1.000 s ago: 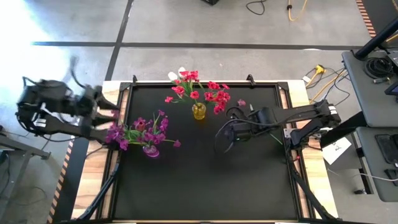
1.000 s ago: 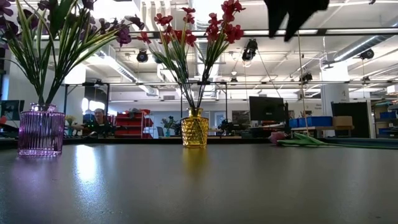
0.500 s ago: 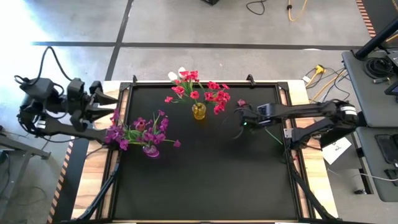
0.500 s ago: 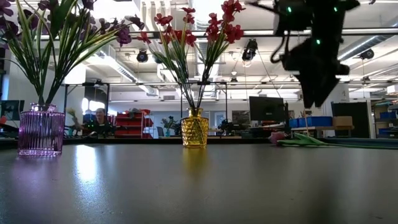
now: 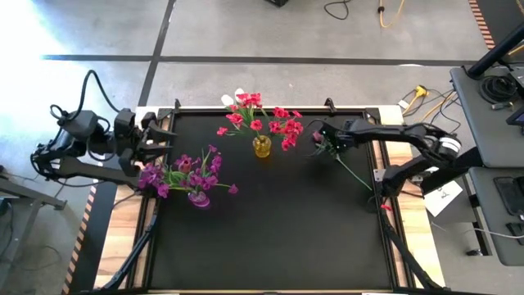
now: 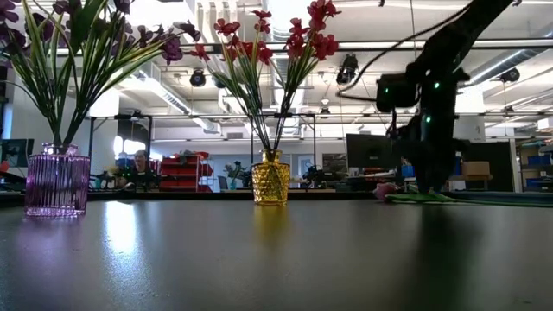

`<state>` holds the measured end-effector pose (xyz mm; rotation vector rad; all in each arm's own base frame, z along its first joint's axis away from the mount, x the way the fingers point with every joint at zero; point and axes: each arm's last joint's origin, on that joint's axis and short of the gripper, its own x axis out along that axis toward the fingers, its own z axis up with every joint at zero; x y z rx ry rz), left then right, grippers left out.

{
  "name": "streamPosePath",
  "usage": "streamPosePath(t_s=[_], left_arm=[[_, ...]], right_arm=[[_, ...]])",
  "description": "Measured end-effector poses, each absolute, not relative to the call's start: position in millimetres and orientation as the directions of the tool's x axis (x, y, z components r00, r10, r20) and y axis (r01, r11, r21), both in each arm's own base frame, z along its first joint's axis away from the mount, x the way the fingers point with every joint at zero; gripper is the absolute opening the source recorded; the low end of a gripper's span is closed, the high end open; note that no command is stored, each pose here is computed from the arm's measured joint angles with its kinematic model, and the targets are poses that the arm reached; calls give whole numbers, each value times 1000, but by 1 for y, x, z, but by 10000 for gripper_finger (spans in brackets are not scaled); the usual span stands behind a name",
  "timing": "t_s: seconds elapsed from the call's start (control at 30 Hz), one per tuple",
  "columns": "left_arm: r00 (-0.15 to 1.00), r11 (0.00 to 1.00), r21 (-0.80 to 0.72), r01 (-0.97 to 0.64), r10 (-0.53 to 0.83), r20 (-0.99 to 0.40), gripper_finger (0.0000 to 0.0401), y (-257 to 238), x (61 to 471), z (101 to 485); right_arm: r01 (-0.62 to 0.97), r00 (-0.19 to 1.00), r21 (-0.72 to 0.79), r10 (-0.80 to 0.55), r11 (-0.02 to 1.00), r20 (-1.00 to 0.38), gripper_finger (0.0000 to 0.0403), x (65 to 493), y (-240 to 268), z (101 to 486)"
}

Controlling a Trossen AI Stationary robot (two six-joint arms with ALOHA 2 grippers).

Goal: Sort flowers into vase by color
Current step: Put the dark red flower into the purple vase

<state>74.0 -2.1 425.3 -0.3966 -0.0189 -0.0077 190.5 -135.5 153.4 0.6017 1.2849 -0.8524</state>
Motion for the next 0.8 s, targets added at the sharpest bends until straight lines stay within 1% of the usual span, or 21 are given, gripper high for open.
streamPosePath(t_s=[0.1,0.17,0.23,0.33,0.37,0.5,0.6,0.7,0.77,0.8], left_arm=[[1000,919,-395,11,-4,18,201,-2,76,425],[1000,918,-396,9,-3,15,201,-2,77,425],[1000,917,-400,10,-3,18,201,-2,78,425],[1000,917,-399,9,-3,15,201,-2,78,424],[1000,917,-399,8,-3,14,201,-2,79,424],[1000,918,-397,1,-2,-3,201,-2,81,419],[1000,920,-392,-3,-3,-15,201,-2,83,416],[1000,929,-370,-4,-3,-18,201,-3,84,415],[1000,936,-353,-4,-3,-21,201,-3,84,415],[1000,938,-347,-5,-3,-23,201,-3,84,414]], right_arm=[[819,52,-38,-140,573,-989,189,193,-142,138],[818,37,-40,-122,573,-992,160,196,-143,132],[821,27,-39,-107,570,-994,121,197,-143,127],[839,34,-27,-102,544,-994,47,199,-141,126],[847,40,-22,-105,532,-994,28,199,-141,127],[862,63,-18,-143,507,-988,13,201,-133,137],[860,118,19,-161,509,-980,11,207,-111,152],[828,263,130,-174,545,-949,10,221,-77,172],[789,356,207,-157,578,-921,10,229,-49,182],[760,421,263,-142,594,-896,10,234,-34,188]])
